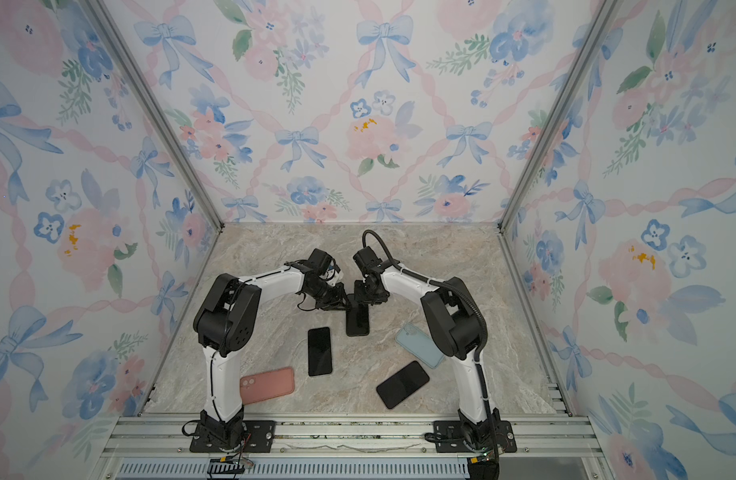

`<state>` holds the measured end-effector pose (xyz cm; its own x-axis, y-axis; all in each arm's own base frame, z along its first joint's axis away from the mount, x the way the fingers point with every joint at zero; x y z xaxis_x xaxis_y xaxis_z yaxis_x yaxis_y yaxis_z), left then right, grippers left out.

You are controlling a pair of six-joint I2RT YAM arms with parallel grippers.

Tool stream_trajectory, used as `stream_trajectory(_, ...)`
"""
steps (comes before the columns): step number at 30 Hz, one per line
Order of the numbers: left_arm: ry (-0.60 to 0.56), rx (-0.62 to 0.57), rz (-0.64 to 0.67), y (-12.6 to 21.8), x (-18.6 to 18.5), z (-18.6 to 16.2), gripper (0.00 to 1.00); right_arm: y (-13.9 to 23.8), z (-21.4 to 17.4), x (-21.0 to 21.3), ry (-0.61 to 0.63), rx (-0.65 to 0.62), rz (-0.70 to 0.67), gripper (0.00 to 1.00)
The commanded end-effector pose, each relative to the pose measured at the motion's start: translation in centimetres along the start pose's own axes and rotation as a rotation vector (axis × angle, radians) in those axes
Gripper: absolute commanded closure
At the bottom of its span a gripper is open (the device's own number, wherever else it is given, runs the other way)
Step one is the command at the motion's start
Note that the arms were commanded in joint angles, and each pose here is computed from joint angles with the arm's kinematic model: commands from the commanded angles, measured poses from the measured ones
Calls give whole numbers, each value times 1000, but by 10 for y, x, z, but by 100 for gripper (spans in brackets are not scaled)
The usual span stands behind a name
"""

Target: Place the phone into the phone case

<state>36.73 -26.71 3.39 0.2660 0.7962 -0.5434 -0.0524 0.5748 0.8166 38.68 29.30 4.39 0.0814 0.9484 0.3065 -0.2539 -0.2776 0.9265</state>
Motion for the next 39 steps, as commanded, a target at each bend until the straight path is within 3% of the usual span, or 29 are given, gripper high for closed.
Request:
stream_trajectory(1, -8, 51, -10, -15, -9, -14, 78, -13, -17, 12, 8, 59, 36, 70)
stream_trajectory(10, -19, -24, 7, 22, -12, -12, 80, 19, -11, 7, 6, 10, -8, 68)
stream_trajectory(14, -37, -62, 27, 44, -17, -24, 76, 40, -18, 13, 37, -24, -47, 66)
stream_trajectory(18, -49, -79, 33, 60, -18, -40, 71, 48, -39, 6, 33, -34, -90, 54)
stream_trajectory(22, -45, -99, 55, 73, -11, -55, 61, 50, -61, 4, 12, -41, -112, 37)
stream_trajectory(28, -25, -119, 65, 87, 3, -73, 45, 40, -77, 7, 27, -32, -149, 23)
stream_trajectory(34, -12, -144, 67, 99, 12, -82, 26, 24, -80, 8, 44, -21, -189, 20)
stream_trajectory(39, -7, -154, 68, 103, 16, -84, 16, 12, -81, 4, 60, -8, -229, 18)
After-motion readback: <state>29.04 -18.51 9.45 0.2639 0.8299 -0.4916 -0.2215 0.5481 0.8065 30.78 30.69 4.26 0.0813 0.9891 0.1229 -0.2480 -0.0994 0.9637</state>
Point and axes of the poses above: each gripper's point midway between its finger pads, its own y axis back along the fingers, its own x axis along the line the jaws close on, z = x × y, the point moved 1 cm from there along y, back along the fingers, and after that the axes turned 12 degrees about -y, right-handed, at the moved point
